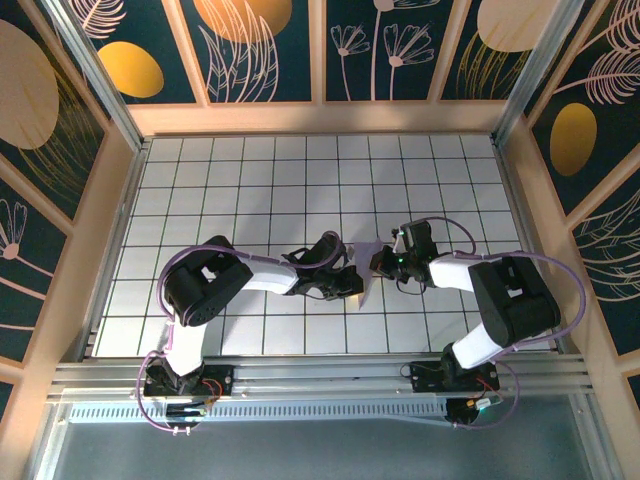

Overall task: Fold a paper plane with a square sheet of paper (fold left side to right side)
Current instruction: Fold the wing for the fifth time at the center of the table.

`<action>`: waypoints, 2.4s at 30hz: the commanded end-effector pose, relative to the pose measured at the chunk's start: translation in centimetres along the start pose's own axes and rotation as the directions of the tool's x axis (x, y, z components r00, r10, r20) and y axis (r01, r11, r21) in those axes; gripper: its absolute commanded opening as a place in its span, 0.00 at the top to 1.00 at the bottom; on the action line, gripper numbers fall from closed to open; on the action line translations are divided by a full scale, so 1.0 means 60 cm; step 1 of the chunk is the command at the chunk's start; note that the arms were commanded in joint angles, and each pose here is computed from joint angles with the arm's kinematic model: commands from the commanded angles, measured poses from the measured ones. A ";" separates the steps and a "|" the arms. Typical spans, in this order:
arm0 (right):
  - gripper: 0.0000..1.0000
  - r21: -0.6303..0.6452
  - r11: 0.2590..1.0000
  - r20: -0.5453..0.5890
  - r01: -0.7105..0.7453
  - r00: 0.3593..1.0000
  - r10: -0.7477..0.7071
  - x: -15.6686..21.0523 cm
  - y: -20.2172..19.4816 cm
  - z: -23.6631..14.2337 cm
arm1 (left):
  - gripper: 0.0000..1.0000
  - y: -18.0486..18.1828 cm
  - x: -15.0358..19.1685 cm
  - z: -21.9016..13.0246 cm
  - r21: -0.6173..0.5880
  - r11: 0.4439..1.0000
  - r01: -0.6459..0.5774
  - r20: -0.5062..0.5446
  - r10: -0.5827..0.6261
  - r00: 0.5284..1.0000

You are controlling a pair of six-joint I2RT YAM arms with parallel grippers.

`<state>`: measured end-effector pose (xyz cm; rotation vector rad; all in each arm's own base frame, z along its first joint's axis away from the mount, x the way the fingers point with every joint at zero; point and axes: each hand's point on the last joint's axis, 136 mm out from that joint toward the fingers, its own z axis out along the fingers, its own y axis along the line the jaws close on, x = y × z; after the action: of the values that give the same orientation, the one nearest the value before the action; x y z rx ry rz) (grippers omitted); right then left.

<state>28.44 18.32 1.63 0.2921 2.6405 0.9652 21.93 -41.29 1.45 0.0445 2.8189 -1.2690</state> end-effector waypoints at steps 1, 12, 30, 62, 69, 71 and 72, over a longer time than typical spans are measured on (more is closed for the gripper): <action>1.00 0.011 1.000 -0.022 0.022 1.000 -0.022 0.009 0.005 -0.005 | 0.95 0.047 0.015 0.000 -0.115 0.993 0.030 -0.012 -0.031 0.999; 1.00 -0.092 0.994 0.065 0.058 0.996 -0.052 -0.023 0.024 -0.052 | 0.97 0.057 0.016 -0.002 -0.141 0.990 0.026 -0.003 -0.027 1.000; 1.00 -0.096 0.989 0.049 0.109 0.993 -0.105 -0.065 0.032 -0.014 | 0.96 0.053 0.014 -0.003 -0.136 0.991 0.017 -0.001 -0.018 1.000; 1.00 0.100 0.995 -0.055 0.000 0.998 0.005 -0.019 -0.063 0.019 | 0.88 -0.043 -0.005 -0.055 -0.010 0.999 -0.051 0.060 0.051 0.997; 1.00 0.111 0.994 -0.060 -0.002 0.998 0.008 -0.016 -0.066 0.019 | 0.91 -0.087 -0.005 -0.030 0.019 0.994 -0.108 0.014 0.108 0.994; 1.00 0.116 0.993 -0.062 0.000 0.998 0.007 -0.015 -0.067 0.019 | 0.91 -0.088 -0.006 -0.020 0.009 0.994 -0.113 0.005 0.113 0.994; 1.00 0.121 0.993 -0.065 -0.001 0.998 0.008 -0.013 -0.068 0.019 | 0.91 -0.085 -0.006 -0.016 -0.002 0.993 -0.114 0.002 0.114 0.993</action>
<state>31.69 17.53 1.63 0.2103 2.6223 0.9779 22.94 -43.90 7.63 0.1668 2.6897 -1.2925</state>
